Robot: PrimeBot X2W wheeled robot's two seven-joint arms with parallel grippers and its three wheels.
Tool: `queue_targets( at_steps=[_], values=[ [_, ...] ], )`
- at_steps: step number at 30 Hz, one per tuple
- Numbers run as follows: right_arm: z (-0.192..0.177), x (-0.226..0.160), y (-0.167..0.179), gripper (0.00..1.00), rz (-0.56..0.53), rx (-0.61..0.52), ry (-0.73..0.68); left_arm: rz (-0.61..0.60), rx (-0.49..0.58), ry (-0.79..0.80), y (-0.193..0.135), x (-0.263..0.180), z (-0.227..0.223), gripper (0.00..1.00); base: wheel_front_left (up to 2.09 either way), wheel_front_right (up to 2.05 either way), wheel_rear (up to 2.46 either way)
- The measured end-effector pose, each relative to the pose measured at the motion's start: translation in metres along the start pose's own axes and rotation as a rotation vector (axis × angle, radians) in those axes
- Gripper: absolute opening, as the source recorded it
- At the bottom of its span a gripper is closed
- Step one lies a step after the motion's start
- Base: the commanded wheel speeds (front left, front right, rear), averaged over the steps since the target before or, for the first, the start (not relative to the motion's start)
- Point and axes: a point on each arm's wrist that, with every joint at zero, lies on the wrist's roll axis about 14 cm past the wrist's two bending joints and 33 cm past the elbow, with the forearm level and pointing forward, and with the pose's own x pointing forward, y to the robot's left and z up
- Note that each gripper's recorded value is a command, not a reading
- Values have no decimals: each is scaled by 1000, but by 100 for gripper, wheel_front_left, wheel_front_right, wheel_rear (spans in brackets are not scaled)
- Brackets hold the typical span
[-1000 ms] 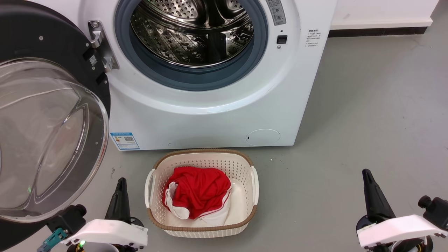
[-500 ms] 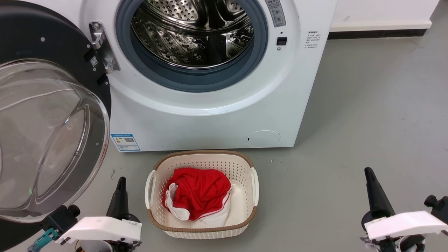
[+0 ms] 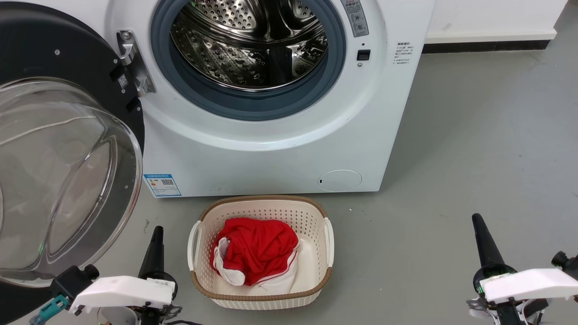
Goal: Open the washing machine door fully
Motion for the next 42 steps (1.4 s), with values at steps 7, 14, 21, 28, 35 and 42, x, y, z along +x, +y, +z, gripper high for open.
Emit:
queue_targets(
  at_steps=[7, 14, 21, 28, 35, 42],
  values=[
    [2, 2, 1, 0, 1, 76, 0, -3, -80, 5, 0, 0, 1, 0, 0, 0, 0],
    [3, 3, -1, 0, -6, 157, 2, -15, -165, 8, -3, 2, 2, 0, 0, 0, 0],
    [4, 4, 0, 0, -5, 224, 0, -24, -234, 14, -4, 3, 3, 0, 0, 0, 0],
    [6, 5, 0, 0, -4, 287, 0, -34, -299, 17, -5, 3, 4, 0, 0, 0, 0],
    [7, 6, 0, 0, -3, 346, -2, -49, -361, 18, -9, 4, 6, 0, 0, 0, 0],
    [9, 8, 1, 0, 2, 404, -3, -60, -419, 18, -10, 5, 8, 0, 0, 0, 0]
  ],
)
